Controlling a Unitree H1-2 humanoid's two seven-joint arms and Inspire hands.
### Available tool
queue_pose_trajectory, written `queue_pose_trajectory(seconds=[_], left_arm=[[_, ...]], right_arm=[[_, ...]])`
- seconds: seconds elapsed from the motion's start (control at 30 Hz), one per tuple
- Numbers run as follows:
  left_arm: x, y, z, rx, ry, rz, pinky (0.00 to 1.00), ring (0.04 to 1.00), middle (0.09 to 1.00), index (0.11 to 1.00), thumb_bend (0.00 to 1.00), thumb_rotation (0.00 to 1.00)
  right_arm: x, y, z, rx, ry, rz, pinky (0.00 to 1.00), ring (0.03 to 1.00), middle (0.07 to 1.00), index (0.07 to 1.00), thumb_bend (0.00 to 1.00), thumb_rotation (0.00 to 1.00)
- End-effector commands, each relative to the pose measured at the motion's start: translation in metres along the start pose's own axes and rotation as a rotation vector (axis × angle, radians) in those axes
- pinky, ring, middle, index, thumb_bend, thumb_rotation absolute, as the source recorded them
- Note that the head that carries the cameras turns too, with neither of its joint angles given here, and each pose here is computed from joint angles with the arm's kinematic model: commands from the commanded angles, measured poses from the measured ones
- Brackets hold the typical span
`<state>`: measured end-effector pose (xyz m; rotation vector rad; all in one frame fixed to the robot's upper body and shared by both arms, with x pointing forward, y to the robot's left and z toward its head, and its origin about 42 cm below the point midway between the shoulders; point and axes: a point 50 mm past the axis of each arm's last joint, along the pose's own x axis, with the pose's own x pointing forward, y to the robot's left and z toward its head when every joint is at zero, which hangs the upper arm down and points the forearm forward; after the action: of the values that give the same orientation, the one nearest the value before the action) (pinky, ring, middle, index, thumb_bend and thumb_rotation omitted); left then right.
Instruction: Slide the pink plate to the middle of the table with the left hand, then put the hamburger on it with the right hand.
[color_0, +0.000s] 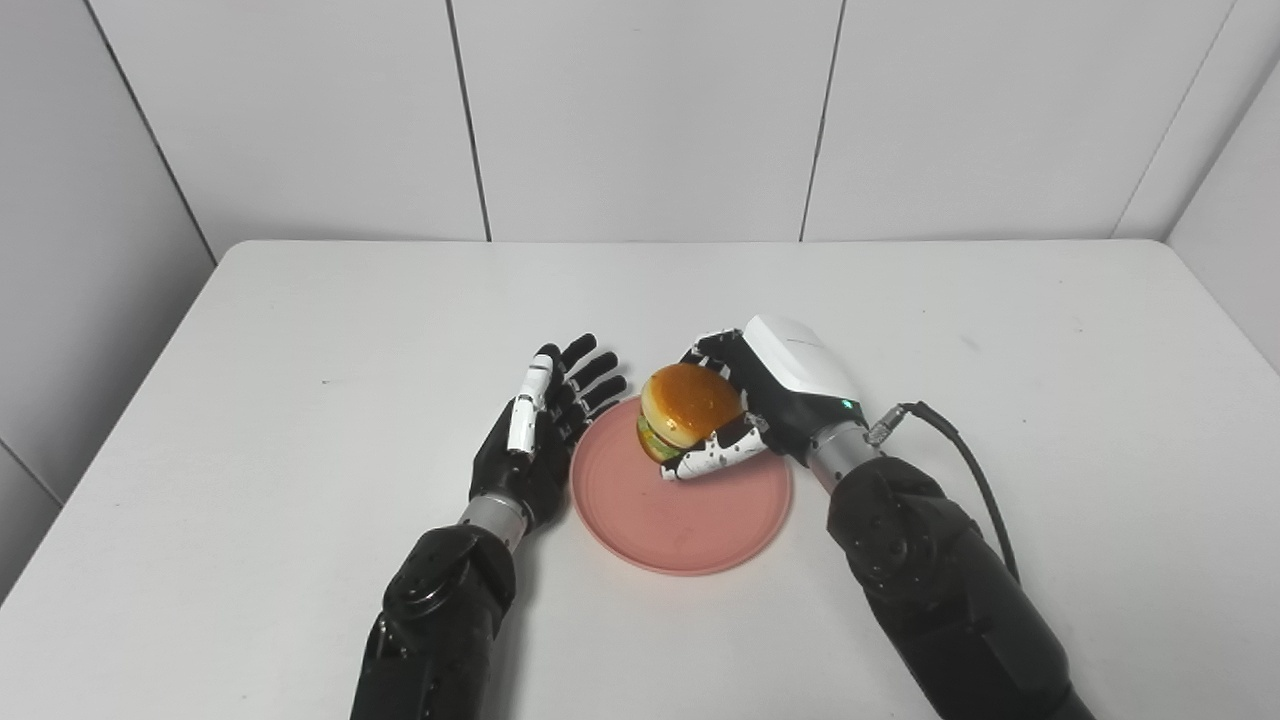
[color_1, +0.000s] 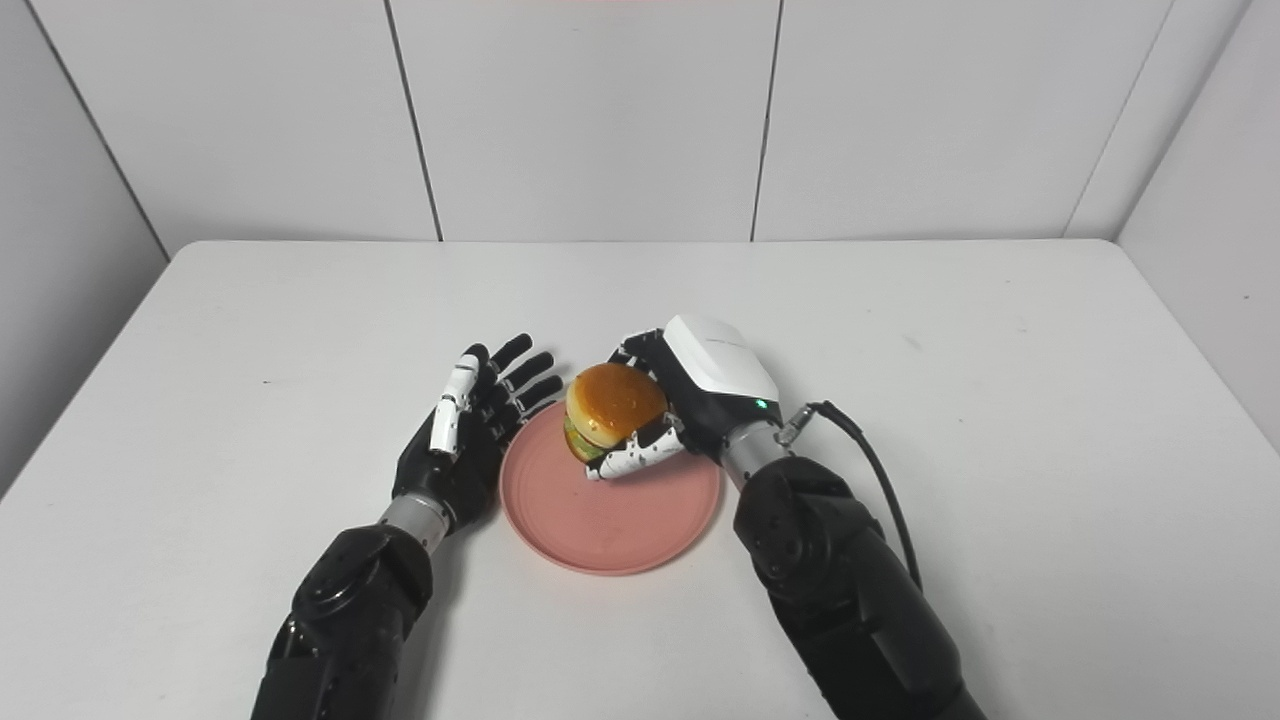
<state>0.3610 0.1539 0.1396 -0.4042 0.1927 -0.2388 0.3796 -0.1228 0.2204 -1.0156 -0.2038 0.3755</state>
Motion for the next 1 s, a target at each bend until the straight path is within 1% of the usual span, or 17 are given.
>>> queue_pose_trajectory(seconds=[0.0,0.23,0.4,0.77,0.87,0.93,0.97], left_arm=[[0.006,-0.008,0.012,0.007,-0.018,-0.018,0.87,0.853,0.862,0.865,0.35,1.00],[0.006,-0.009,0.013,0.013,-0.016,-0.013,0.86,0.856,0.863,0.862,0.35,1.00],[0.006,-0.009,0.013,0.008,-0.018,-0.016,0.85,0.854,0.863,0.864,0.34,1.00],[0.006,-0.010,0.015,0.010,-0.019,-0.016,0.84,0.852,0.861,0.863,0.34,1.00],[0.006,-0.010,0.015,0.006,-0.020,-0.019,0.85,0.854,0.863,0.864,0.34,1.00],[0.007,-0.010,0.015,0.007,-0.021,-0.018,0.85,0.854,0.862,0.863,0.34,1.00],[0.007,-0.010,0.015,0.006,-0.020,-0.017,0.85,0.852,0.861,0.863,0.34,1.00]], right_arm=[[0.004,-0.012,0.015,-0.017,-0.086,-0.059,0.20,0.287,0.376,0.484,0.52,0.13],[0.002,0.001,0.010,-0.023,-0.080,-0.013,0.22,0.310,0.387,0.483,0.52,0.13],[0.005,0.010,0.006,-0.043,-0.072,0.011,0.23,0.325,0.413,0.484,0.52,0.13],[0.006,0.020,0.002,-0.079,-0.060,0.039,0.25,0.351,0.445,0.487,0.52,0.13],[0.005,0.021,0.003,-0.087,-0.064,0.049,0.24,0.338,0.435,0.487,0.52,0.13],[0.005,0.020,0.004,-0.096,-0.079,0.059,0.22,0.305,0.403,0.488,0.52,0.14],[0.005,0.020,0.005,-0.105,-0.090,0.062,0.22,0.308,0.405,0.490,0.52,0.14]])
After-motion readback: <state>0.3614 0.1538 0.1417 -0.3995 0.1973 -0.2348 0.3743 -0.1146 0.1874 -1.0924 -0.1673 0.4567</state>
